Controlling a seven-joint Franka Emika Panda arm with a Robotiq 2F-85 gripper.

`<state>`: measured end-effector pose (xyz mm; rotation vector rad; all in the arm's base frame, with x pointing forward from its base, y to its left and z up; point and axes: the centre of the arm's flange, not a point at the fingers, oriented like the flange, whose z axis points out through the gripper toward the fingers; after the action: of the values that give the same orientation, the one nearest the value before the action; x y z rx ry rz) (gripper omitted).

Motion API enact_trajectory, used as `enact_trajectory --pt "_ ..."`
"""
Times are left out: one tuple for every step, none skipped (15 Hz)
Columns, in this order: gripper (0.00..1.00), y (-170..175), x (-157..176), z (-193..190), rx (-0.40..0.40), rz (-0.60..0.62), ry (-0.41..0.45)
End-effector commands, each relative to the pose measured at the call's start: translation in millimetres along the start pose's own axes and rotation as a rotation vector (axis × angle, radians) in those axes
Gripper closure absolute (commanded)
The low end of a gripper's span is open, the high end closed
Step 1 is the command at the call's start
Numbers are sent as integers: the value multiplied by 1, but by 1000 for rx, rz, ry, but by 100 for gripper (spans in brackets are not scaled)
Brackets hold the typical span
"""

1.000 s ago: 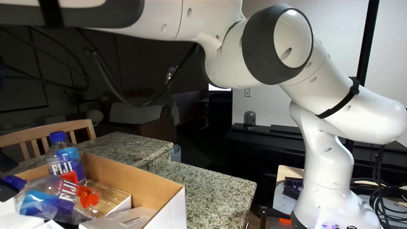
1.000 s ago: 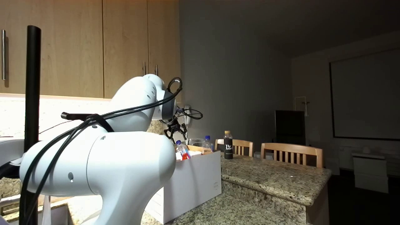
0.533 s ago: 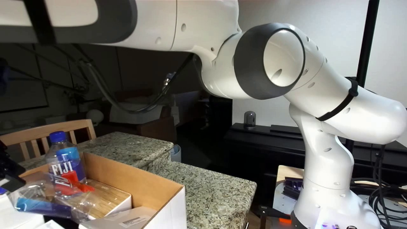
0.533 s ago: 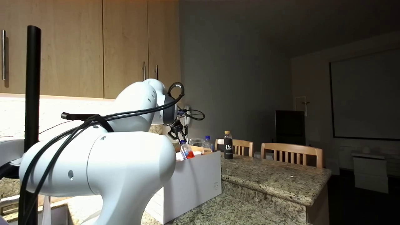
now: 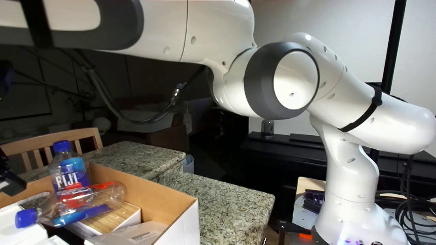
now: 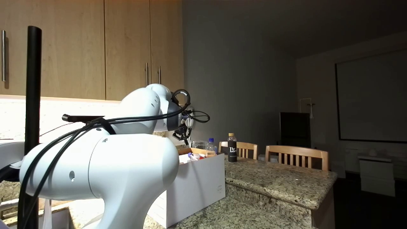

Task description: Remove one bottle from the box

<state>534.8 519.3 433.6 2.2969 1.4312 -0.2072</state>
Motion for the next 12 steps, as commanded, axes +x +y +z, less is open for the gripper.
enact_trajectory --pt "64 8 6 -9 41 -21 10" --pt "57 9 4 -7 55 -19 19" --pt "52 9 1 -2 70 -16 28" --pt "46 10 -1 0 81 -13 36" --pt "39 11 -4 5 91 -9 46" --pt "33 13 -6 9 100 -4 55" --pt "26 15 -8 15 110 0 62" --pt "20 17 -8 21 120 0 69" --pt "15 19 -8 27 132 0 82" --pt "7 21 -7 32 143 1 91" --pt "2 23 -4 37 155 0 99" --pt "1 25 -1 43 171 -4 111"
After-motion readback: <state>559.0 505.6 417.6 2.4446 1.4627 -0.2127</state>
